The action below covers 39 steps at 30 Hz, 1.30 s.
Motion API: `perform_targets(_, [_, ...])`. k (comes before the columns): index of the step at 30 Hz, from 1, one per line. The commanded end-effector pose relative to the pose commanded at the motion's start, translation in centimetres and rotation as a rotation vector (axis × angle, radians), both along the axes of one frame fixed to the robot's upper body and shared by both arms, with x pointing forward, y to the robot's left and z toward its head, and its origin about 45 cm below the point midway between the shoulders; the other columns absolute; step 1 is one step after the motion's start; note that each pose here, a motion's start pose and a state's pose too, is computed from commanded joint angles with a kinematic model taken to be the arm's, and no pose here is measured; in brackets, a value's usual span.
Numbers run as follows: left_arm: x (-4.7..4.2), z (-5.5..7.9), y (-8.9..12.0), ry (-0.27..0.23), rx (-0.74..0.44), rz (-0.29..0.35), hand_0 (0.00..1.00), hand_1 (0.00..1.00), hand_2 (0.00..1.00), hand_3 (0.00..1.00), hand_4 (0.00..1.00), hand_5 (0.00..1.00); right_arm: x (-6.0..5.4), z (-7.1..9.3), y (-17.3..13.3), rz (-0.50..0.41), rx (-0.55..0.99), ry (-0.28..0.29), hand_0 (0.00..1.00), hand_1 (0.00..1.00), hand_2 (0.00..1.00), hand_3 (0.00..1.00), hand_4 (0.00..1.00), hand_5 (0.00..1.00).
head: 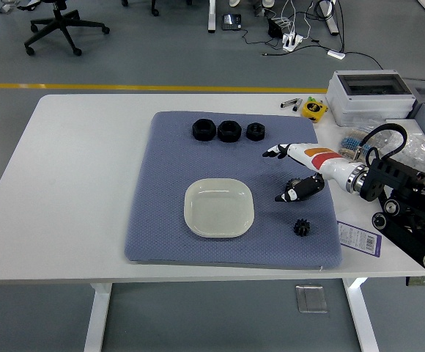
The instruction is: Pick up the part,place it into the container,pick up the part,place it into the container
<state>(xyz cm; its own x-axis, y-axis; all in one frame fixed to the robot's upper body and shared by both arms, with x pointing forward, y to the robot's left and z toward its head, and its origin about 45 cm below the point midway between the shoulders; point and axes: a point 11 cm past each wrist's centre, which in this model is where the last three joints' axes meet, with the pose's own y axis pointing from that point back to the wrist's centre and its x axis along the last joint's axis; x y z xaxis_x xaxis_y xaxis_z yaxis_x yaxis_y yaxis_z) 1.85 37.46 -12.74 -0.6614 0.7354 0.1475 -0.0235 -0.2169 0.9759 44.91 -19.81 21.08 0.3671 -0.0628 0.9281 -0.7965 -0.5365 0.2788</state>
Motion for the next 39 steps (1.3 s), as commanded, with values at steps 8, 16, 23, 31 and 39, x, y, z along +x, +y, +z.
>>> perform_targets(8, [0.20,0.0,0.0,0.000,0.001,-0.006,0.897,0.878,0.904,0.677,0.629,0.791,0.6,-1.0,0.0,0.004,-0.086,0.004,0.749,0.738,0.775,0.817,0.940,0.136])
perform_targets(16, [0.19,0.0,0.0,0.005,0.005,-0.012,0.898,0.879,0.902,0.676,0.626,0.785,1.1,-1.7,-0.8,-0.005,-0.153,0.004,0.736,0.724,0.763,0.801,0.904,0.108])
perform_targets(23, [0.03,0.0,0.1,0.012,0.008,-0.019,0.898,0.879,0.902,0.676,0.625,0.784,1.4,-2.3,-1.6,-0.014,-0.192,0.007,0.728,0.716,0.759,0.793,0.894,0.112])
perform_targets(31, [0.06,0.0,0.1,0.015,0.009,-0.024,0.898,0.875,0.900,0.675,0.623,0.777,1.7,-2.6,-2.4,-0.038,-0.212,-0.001,0.701,0.704,0.748,0.774,0.869,0.104])
perform_targets(39, [0.41,0.1,0.1,0.008,0.008,-0.025,0.898,0.875,0.900,0.675,0.623,0.774,1.8,-2.9,-2.9,-0.049,-0.237,0.002,0.662,0.680,0.726,0.679,0.837,0.090])
